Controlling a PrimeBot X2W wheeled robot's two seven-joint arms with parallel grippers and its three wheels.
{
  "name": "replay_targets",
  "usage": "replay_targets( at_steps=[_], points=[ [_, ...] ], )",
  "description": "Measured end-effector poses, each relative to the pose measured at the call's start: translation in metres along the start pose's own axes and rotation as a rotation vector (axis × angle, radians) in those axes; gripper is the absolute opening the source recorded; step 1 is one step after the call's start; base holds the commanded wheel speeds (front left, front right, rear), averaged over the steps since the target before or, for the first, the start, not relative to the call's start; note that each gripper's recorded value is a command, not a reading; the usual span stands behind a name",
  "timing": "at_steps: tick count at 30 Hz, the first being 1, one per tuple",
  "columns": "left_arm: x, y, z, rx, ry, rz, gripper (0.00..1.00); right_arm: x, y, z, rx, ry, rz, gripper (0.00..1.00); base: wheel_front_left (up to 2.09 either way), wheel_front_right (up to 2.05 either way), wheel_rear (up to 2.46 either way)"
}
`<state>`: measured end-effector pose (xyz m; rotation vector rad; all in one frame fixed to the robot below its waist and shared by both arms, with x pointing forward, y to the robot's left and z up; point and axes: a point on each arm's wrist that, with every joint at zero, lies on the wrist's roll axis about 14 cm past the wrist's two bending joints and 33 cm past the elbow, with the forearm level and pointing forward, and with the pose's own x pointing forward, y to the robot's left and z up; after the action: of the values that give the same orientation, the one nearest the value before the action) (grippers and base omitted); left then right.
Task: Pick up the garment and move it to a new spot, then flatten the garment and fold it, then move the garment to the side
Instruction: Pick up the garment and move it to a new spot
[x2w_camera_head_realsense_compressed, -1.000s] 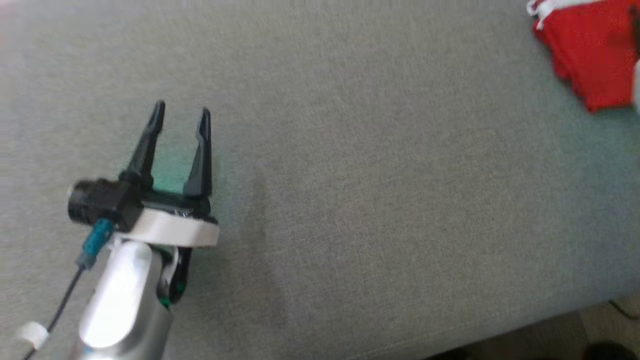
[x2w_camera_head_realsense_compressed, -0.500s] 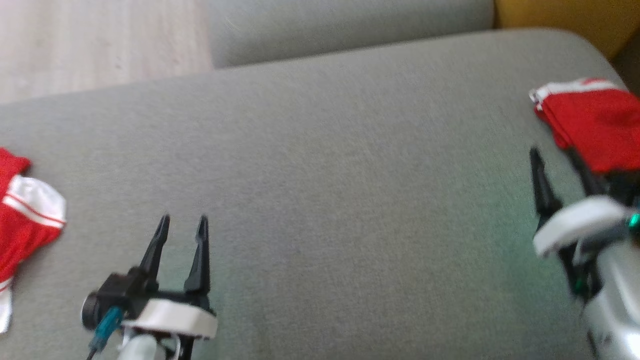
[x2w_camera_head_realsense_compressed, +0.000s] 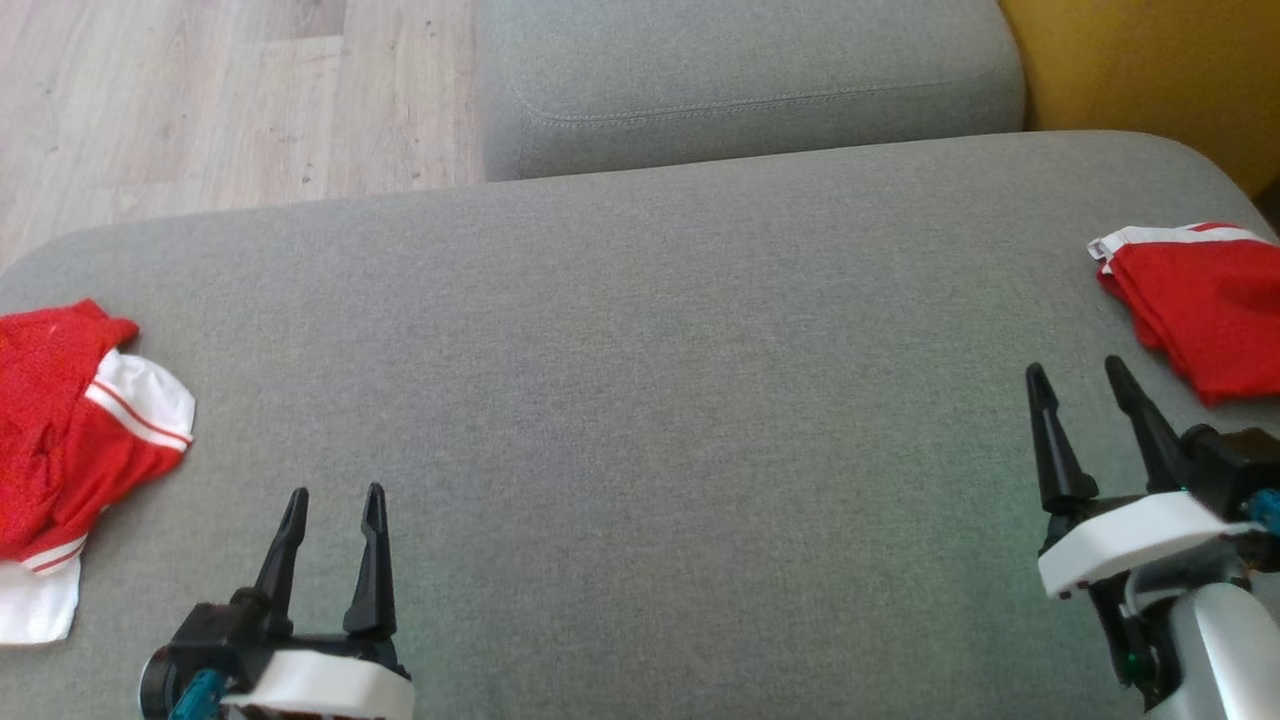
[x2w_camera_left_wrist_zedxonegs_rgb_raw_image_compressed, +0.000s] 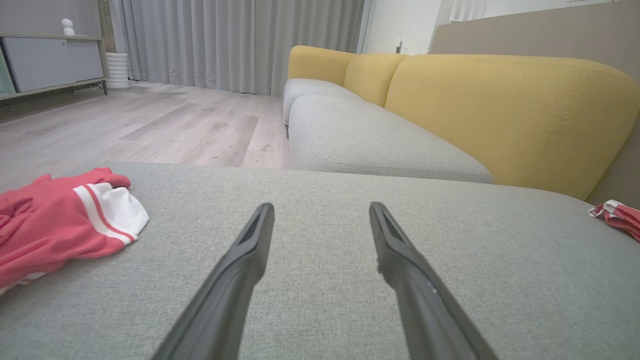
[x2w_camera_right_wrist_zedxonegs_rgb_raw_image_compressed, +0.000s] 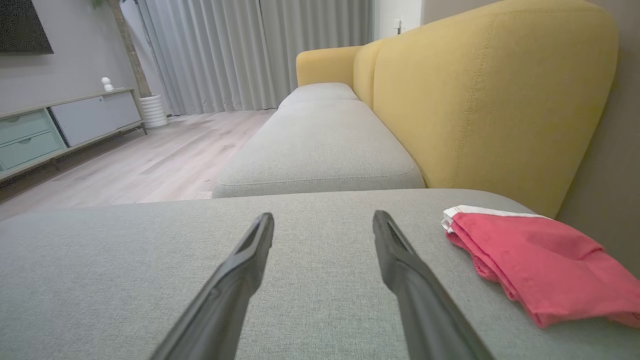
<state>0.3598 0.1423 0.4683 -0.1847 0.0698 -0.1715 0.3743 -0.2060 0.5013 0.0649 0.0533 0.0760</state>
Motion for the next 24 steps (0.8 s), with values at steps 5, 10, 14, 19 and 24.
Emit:
replay_targets(
  at_steps=[5,10,14,19,24],
  points=[
    [-0.003,0.003,-0.001,-0.015,-0.002,0.020,1.00,0.003,0.004,0.003,-0.008,0.008,0.011,1.00,0.00,0.00,0.00],
    [-0.014,0.017,0.001,-0.020,-0.012,0.068,1.00,0.009,0.018,-0.003,-0.016,0.034,0.052,1.00,0.00,0.00,0.00],
    [-0.029,0.035,0.003,-0.017,-0.021,0.133,1.00,0.019,0.046,-0.005,-0.015,0.039,0.126,1.00,0.00,0.00,0.00],
    [-0.052,0.059,0.008,-0.017,-0.043,0.223,1.00,0.034,0.089,-0.007,-0.022,0.046,0.245,1.00,0.00,0.00,0.00],
    [-0.074,0.079,0.014,-0.011,-0.066,0.298,1.00,0.042,0.124,-0.011,-0.030,0.056,0.346,1.00,0.00,0.00,0.00]
  ],
)
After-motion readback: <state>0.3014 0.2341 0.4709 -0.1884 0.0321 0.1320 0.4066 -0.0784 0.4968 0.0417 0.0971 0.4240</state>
